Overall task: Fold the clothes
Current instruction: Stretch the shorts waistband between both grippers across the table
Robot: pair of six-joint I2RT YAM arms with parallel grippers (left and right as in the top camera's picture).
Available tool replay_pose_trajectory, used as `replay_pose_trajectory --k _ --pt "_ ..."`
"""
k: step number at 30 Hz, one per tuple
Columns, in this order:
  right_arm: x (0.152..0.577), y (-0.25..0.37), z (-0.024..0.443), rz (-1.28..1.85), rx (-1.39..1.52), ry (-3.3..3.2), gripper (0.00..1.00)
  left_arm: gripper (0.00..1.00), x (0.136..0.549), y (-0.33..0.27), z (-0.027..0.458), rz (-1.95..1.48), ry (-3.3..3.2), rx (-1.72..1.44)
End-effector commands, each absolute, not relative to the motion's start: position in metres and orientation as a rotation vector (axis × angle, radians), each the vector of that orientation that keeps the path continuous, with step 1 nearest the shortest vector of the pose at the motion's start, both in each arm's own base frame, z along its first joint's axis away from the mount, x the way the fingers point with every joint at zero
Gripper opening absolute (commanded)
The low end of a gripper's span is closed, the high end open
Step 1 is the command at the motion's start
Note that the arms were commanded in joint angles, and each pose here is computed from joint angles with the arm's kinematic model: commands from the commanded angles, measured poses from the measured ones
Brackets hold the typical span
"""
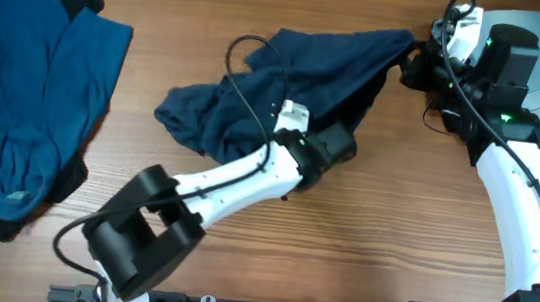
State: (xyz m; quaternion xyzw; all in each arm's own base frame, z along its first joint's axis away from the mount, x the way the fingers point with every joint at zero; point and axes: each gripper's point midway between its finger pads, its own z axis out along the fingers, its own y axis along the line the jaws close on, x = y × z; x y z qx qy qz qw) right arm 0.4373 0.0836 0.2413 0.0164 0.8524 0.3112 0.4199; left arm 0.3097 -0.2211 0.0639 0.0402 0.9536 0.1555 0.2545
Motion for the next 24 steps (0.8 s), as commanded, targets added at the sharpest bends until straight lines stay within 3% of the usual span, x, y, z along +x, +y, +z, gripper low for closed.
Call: replay_pose_trajectory --k 1,5,11,14,17,20,24 --pt "0.439 0.079 0.237 0.746 0.028 2.141 0.04 0.04 0.338 -0.186 0.181 0.155 2.462 -0.177" --pt "0.433 0.061 0.244 0.584 0.046 2.187 0.04 0.04 0.337 -0.104 0.291 -0.031 2.205 -0.433" --pt "0.387 0.031 0.321 0.326 0.057 2.189 0.04 0.04 0.329 -0.053 0.403 -0.129 1.822 -0.449" --pt "0.363 0.026 0.356 0.279 0.054 2.174 0.04 0.04 0.325 -0.042 0.430 -0.112 1.711 -0.469" --pt "0.343 0.019 0.393 0.231 0.075 2.137 0.04 0.17 0.314 -0.016 0.450 0.032 1.622 -0.510" --pt "0.331 0.019 0.413 0.228 0.072 2.122 0.04 0.17 0.299 -0.004 0.471 0.058 1.551 -0.505" --pt "0.320 0.013 0.411 0.237 0.128 2.152 0.04 0.04 0.274 0.016 0.490 0.078 1.480 -0.536"
